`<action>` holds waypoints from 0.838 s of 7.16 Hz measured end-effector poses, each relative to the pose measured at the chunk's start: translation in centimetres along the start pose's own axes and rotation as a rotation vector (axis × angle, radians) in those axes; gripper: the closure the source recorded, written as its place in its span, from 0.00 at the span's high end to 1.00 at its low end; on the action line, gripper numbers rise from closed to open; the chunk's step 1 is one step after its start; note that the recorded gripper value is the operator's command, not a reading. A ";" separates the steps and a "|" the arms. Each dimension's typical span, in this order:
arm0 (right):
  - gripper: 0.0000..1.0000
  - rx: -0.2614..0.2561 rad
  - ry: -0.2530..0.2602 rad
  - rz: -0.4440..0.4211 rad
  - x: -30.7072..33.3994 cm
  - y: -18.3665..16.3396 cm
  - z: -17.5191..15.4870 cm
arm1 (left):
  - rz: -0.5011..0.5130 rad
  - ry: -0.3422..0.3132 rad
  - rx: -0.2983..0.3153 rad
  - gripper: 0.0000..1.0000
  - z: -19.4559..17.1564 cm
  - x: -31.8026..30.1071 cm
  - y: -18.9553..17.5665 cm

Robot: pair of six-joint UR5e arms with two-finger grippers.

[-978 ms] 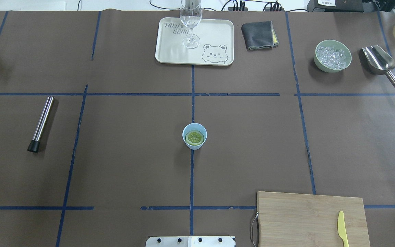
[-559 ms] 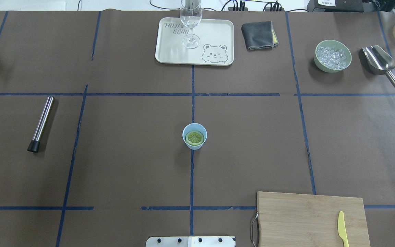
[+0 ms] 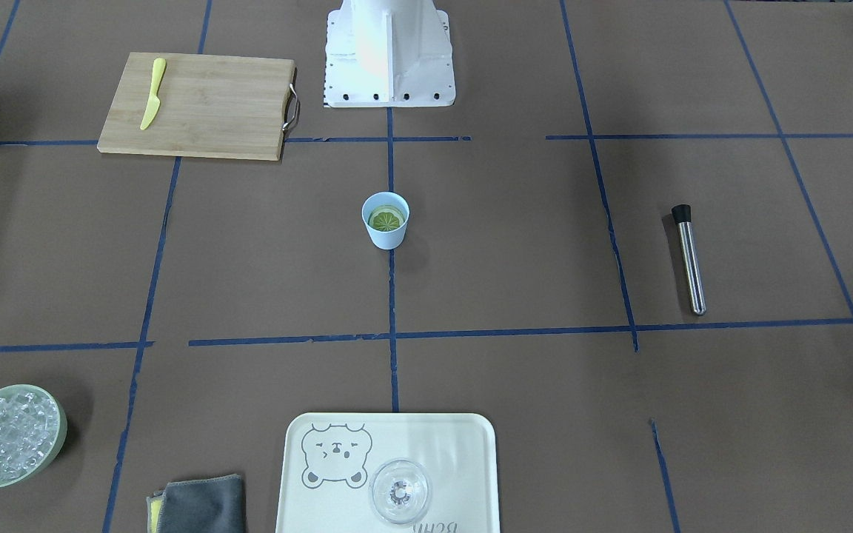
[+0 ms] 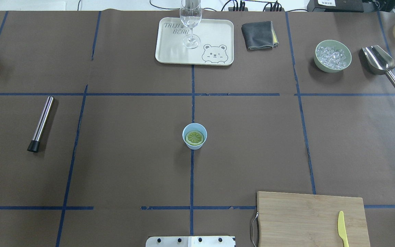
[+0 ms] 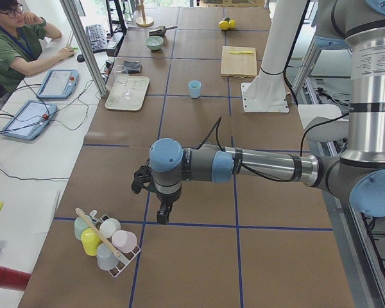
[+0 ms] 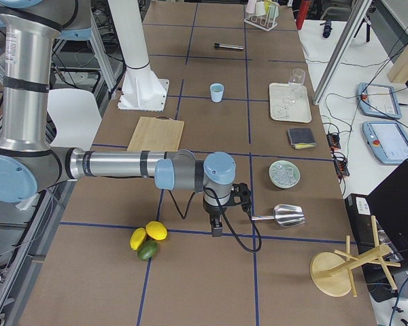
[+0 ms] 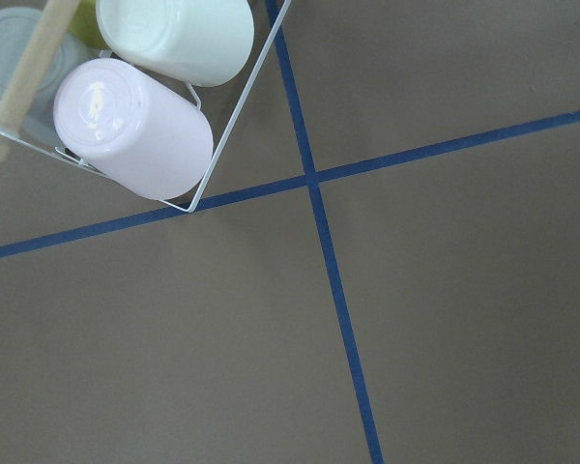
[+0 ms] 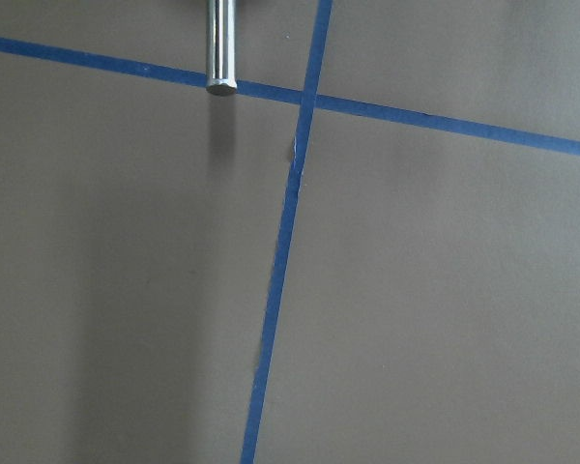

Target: Squeeze lemon into cup

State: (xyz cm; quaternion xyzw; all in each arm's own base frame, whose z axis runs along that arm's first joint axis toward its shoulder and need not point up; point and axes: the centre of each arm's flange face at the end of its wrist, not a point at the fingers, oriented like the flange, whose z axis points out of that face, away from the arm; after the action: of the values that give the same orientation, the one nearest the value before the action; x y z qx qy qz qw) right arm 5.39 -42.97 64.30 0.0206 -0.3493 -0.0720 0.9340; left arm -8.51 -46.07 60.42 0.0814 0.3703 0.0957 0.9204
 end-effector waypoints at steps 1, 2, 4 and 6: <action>1.00 0.000 -0.001 0.002 0.1 0.0 0.1 | 0.002 0.000 0.002 1.00 -0.1 0.1 0.0; 1.00 0.000 -0.001 0.003 0.1 0.0 0.1 | 0.002 0.000 0.002 1.00 -0.1 0.1 -0.1; 1.00 0.002 -0.005 0.004 0.0 0.1 0.0 | 0.002 0.000 0.002 1.00 -0.1 0.1 -0.1; 1.00 0.004 -0.016 0.005 0.0 0.1 0.0 | 0.002 0.000 0.001 1.00 0.0 0.1 -0.1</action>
State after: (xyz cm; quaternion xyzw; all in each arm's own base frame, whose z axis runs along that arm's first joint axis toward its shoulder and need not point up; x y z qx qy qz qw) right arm 5.38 -42.91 64.28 0.0211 -0.3571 -0.0691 0.9313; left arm -8.47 -46.11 60.35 0.0823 0.3702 0.0964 0.9203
